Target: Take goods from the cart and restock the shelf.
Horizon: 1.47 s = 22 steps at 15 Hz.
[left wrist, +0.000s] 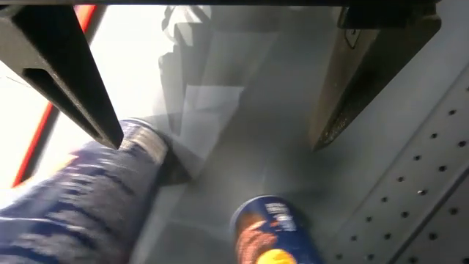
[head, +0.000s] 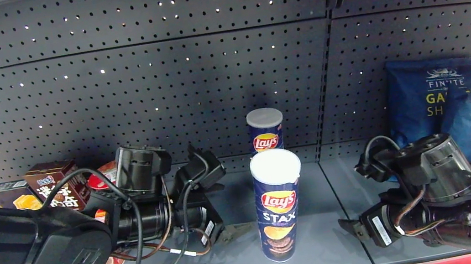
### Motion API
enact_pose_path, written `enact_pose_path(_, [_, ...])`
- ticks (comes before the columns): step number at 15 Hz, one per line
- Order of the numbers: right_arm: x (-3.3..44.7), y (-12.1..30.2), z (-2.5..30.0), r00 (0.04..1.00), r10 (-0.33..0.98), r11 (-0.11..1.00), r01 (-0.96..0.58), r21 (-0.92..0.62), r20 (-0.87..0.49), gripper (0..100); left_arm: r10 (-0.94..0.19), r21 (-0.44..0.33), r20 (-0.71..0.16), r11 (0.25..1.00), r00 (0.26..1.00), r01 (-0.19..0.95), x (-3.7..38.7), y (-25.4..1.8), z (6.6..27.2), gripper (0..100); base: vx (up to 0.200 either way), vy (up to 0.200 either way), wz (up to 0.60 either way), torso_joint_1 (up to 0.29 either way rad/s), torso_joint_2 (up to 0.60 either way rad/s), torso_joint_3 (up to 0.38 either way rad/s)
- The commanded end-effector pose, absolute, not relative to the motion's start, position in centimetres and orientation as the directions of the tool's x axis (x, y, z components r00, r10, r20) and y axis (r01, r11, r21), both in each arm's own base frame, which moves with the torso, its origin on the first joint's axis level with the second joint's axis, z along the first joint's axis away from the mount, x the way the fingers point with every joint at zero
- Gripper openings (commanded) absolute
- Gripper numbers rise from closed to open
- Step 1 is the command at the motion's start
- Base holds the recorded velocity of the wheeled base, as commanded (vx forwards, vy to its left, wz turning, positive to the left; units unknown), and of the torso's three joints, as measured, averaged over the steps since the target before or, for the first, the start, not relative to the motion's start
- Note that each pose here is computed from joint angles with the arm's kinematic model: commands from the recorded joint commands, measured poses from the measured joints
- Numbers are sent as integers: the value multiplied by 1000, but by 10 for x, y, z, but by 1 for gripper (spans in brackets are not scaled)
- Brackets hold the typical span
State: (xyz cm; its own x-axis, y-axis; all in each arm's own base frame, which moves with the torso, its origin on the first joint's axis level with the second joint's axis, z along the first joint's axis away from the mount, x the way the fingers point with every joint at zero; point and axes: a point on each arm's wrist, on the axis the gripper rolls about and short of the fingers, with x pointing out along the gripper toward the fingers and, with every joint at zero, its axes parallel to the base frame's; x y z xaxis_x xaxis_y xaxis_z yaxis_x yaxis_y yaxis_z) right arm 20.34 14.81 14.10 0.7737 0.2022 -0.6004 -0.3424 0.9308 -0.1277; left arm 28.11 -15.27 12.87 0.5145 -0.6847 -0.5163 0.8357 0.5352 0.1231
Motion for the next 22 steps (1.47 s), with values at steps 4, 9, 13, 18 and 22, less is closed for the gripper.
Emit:
enact_pose_path(4, [205, 147, 140, 770, 202, 931, -343, -125, -605, 100, -686, 121, -520, 531, 509, 839, 285, -157, 126, 100, 0, 0, 0, 0, 0, 0])
enact_pose_path(9, [205, 148, 139, 767, 204, 930, -346, -124, -608, 100, -690, 121, -520, 524, 504, 843, 286, -160, 125, 100, 0, 0, 0, 0, 0, 0])
enact_pose_path(13, [204, 147, 139, 768, 205, 930, -346, -124, -607, 100, -694, 119, -522, 517, 496, 848, 285, -163, 124, 100, 0, 0, 0, 0, 0, 0])
enact_pose_path(18, [202, 145, 138, 765, 202, 930, -346, -126, -611, 100, -687, 119, -522, 527, 505, 841, 286, -159, 124, 100, 0, 0, 0, 0, 0, 0])
enact_pose_path(22, [191, 133, 154, 801, 213, 940, -324, -107, -559, 100, -685, 191, -423, 573, 594, 797, 271, -144, 166, 100, 0, 0, 0, 0, 0, 0])
